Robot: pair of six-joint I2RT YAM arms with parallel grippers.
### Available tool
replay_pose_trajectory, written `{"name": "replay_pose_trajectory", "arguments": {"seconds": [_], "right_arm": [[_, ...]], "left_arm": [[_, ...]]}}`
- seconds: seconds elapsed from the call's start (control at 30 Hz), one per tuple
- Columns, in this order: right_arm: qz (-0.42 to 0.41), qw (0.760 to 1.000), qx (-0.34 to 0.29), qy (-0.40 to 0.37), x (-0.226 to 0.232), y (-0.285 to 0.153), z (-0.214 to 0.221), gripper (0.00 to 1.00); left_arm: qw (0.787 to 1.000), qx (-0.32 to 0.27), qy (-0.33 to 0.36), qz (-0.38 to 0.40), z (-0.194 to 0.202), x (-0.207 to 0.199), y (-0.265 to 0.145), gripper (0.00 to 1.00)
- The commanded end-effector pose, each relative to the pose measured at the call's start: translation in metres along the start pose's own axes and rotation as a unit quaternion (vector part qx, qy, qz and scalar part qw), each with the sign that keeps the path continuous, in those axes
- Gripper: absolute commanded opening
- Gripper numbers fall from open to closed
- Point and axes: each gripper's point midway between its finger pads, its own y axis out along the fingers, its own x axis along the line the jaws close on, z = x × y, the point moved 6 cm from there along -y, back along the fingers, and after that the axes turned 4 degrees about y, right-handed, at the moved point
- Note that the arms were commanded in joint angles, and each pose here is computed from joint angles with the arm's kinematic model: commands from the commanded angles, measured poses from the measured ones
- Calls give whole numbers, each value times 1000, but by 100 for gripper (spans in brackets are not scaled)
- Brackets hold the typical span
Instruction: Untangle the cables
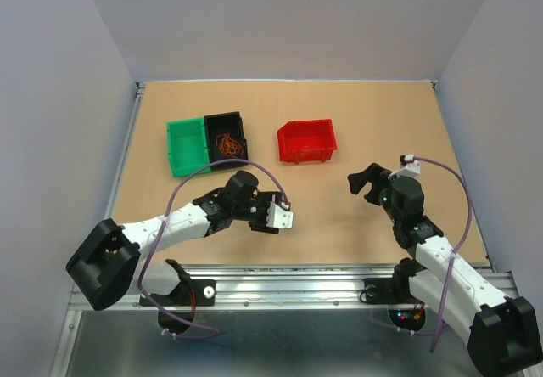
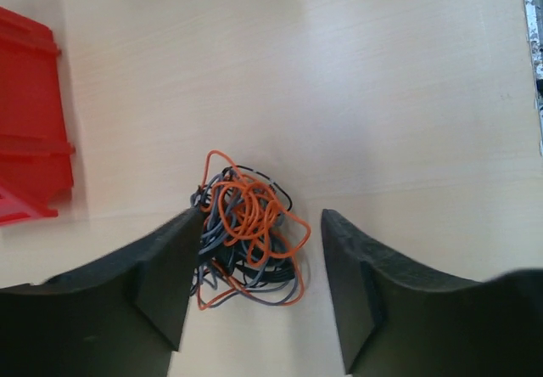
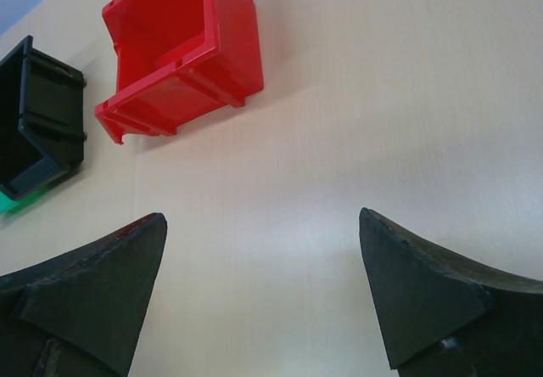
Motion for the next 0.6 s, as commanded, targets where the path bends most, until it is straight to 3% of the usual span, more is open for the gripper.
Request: {"name": "replay_pose_trajectory", "arguments": {"seconds": [0.0,0.03,0.1,0.13,0.27,0.4,0.57], "right_arm": [[-19,1000,-10,-7,3,2,0,100],[-18,1000,-10,-7,2,2,1,100],[-19,1000,-12,-7,3,2,0,100],[-19,1000,-10,-7,3,2,0,100],[-31,999,-6,-9,5,1,1,100],[-108,993,26,-31,18,-4,12,100],[-248,965,65,-51,46,-14,23,97]], "left_arm": [[999,27,13,-16,0,9,8,62],[999,32,12,-16,2,9,10,58],[999,40,7,-14,4,9,15,42],[999,43,4,-20,3,11,16,29],[999,39,3,-35,0,14,14,3],[998,3,5,-67,-17,20,0,0],[994,-45,1,-96,-38,24,-19,0]]}}
